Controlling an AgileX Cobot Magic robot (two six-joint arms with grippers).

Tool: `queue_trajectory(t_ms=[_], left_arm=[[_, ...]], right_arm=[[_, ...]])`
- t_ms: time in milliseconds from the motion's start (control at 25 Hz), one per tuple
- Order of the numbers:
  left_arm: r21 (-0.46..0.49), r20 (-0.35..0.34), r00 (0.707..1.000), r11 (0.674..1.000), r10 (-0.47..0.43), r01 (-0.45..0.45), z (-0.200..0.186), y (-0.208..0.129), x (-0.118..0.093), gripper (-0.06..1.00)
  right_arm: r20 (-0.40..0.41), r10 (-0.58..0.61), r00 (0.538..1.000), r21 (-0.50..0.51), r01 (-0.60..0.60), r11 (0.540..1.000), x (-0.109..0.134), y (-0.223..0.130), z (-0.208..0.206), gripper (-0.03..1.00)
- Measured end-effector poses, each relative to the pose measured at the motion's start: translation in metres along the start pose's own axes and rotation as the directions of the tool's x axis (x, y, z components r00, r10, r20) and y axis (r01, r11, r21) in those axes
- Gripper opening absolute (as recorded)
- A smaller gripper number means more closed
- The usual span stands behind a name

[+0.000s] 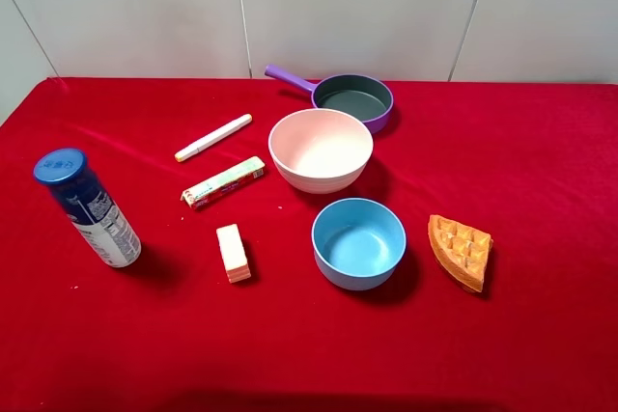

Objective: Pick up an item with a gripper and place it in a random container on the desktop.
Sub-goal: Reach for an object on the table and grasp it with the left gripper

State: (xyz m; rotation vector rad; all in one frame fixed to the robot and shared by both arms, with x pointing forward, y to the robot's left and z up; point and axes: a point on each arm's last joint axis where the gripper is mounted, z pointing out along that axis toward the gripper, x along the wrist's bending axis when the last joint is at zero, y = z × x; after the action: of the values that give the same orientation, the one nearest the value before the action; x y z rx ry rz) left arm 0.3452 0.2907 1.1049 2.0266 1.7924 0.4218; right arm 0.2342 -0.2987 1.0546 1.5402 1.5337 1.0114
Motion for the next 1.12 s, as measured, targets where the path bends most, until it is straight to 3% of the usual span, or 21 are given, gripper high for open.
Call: queue_trajectory(t_ms=[480, 1120], left_arm=[[0.168, 0.057, 0.998, 0.986, -0.018, 0.009, 0.035, 0.044, 0.002, 0.99], [0.326, 0.075, 0.997, 0.946, -0.024, -0.002, 0.092, 0.067, 0.008, 0.99]], right_arm=[[0.000, 0.000, 1.000, 0.000, 0.000, 1.000, 0.000, 0.000, 0.000, 0.69], [0.000, 0.000, 1.000, 0.000, 0.000, 1.000, 0.000, 0.000, 0.000, 0.69]])
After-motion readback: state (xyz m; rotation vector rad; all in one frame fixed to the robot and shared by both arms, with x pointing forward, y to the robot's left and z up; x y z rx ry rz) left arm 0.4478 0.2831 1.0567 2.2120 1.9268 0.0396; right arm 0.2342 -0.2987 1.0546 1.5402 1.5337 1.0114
